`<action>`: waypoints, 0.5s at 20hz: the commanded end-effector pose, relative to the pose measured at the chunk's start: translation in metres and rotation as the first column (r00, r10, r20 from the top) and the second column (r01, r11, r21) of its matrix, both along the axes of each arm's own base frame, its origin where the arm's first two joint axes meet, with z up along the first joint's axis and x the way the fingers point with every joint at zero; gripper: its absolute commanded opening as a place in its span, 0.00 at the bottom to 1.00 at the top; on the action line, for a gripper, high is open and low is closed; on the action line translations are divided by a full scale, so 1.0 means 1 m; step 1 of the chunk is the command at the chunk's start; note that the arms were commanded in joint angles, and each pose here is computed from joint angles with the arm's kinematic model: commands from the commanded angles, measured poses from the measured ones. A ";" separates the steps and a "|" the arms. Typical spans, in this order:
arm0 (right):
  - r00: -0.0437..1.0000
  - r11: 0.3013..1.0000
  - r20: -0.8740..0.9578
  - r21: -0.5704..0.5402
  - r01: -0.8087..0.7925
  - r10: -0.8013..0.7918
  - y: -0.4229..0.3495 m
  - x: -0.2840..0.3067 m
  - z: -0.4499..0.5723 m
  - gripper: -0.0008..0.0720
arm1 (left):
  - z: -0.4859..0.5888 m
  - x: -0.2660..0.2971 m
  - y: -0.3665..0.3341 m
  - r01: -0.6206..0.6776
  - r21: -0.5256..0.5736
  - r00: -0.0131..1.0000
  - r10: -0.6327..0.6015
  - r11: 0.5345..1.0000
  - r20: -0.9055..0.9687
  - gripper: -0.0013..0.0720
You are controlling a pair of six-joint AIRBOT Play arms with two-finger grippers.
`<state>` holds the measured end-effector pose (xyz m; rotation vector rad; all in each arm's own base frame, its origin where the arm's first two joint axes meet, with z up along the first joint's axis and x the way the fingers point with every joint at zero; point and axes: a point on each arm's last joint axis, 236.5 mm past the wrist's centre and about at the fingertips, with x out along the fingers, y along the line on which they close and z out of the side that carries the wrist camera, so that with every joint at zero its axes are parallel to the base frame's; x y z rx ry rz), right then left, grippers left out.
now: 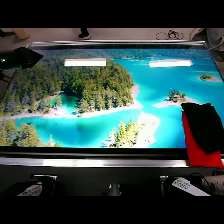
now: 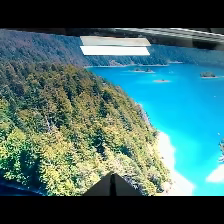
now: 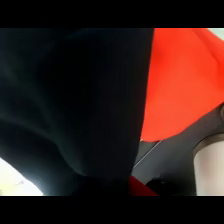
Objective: Fold the shirts.
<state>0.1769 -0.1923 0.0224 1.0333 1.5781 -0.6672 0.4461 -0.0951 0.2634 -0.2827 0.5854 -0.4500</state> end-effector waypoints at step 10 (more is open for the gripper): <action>0.870 0.846 0.416 -0.533 -0.001 0.263 -0.094 0.124 0.119 0.71 | -0.031 0.017 0.029 -0.101 0.200 0.993 0.110 0.975 -0.035 0.05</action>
